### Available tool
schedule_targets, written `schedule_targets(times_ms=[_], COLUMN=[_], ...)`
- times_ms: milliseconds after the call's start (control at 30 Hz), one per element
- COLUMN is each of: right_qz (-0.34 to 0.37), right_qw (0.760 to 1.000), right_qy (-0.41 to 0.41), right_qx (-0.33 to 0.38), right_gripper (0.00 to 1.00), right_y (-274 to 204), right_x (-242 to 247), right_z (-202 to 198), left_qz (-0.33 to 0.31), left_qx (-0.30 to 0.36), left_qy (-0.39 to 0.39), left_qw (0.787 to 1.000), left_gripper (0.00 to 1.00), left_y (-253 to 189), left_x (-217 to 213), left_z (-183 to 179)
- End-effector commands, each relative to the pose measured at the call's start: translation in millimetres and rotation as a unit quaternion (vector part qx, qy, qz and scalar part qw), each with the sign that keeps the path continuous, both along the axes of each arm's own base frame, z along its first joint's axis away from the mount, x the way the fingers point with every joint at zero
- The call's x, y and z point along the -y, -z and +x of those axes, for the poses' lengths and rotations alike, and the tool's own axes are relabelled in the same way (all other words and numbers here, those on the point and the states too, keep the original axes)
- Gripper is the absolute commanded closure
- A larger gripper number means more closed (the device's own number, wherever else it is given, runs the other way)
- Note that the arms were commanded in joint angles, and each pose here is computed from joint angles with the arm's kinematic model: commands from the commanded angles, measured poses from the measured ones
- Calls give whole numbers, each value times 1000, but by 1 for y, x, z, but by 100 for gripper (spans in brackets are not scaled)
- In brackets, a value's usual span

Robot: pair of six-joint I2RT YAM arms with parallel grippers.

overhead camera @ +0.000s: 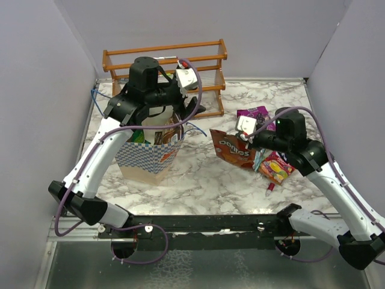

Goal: Place the snacks into the paper bag
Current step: Pick up the snack from the center of the board.

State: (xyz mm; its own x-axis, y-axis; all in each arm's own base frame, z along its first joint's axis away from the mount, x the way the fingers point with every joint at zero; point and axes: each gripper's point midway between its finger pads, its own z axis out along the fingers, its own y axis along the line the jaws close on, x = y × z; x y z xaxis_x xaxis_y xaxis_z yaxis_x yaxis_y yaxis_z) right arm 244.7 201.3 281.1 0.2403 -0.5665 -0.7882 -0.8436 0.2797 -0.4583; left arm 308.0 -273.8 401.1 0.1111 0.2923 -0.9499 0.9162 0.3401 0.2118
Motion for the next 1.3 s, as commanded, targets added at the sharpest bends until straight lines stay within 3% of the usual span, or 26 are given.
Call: schedule_targets(times_ms=[0, 267, 633, 700, 900, 1067, 1200, 1267], right_qz=[20, 43, 63, 65, 67, 73, 79, 84], right_qw=[999, 996, 995, 995, 993, 993, 993, 994], right_qy=[3, 54, 35, 38, 48, 54, 63, 59], right_qx=[25, 57, 66, 72, 80, 76, 58, 44], right_gripper=[99, 99, 99, 98, 99, 99, 98, 89], right_y=[-32, -71, -101, -108, -112, -108, -102, -101], right_x=[-2, 7, 2, 3, 8, 9, 12, 12], right_z=[4, 18, 12, 11, 10, 10, 12, 9], left_qz=[1, -6, 16, 22, 27, 20, 8, -3], left_qx=[0, -22, -16, -23, -40, -34, -38, -37], left_qy=[84, 149, 197, 209, 236, 238, 219, 197], left_qw=[997, 989, 980, 977, 971, 971, 975, 980], left_gripper=[23, 22, 23, 30, 64, 99, 100, 100], left_y=[-3, 7, 29, 35, 48, 49, 44, 35], left_x=[25, 51, 95, 100, 107, 107, 110, 112], left_z=[-28, -43, -45, -48, -60, -61, -55, -47])
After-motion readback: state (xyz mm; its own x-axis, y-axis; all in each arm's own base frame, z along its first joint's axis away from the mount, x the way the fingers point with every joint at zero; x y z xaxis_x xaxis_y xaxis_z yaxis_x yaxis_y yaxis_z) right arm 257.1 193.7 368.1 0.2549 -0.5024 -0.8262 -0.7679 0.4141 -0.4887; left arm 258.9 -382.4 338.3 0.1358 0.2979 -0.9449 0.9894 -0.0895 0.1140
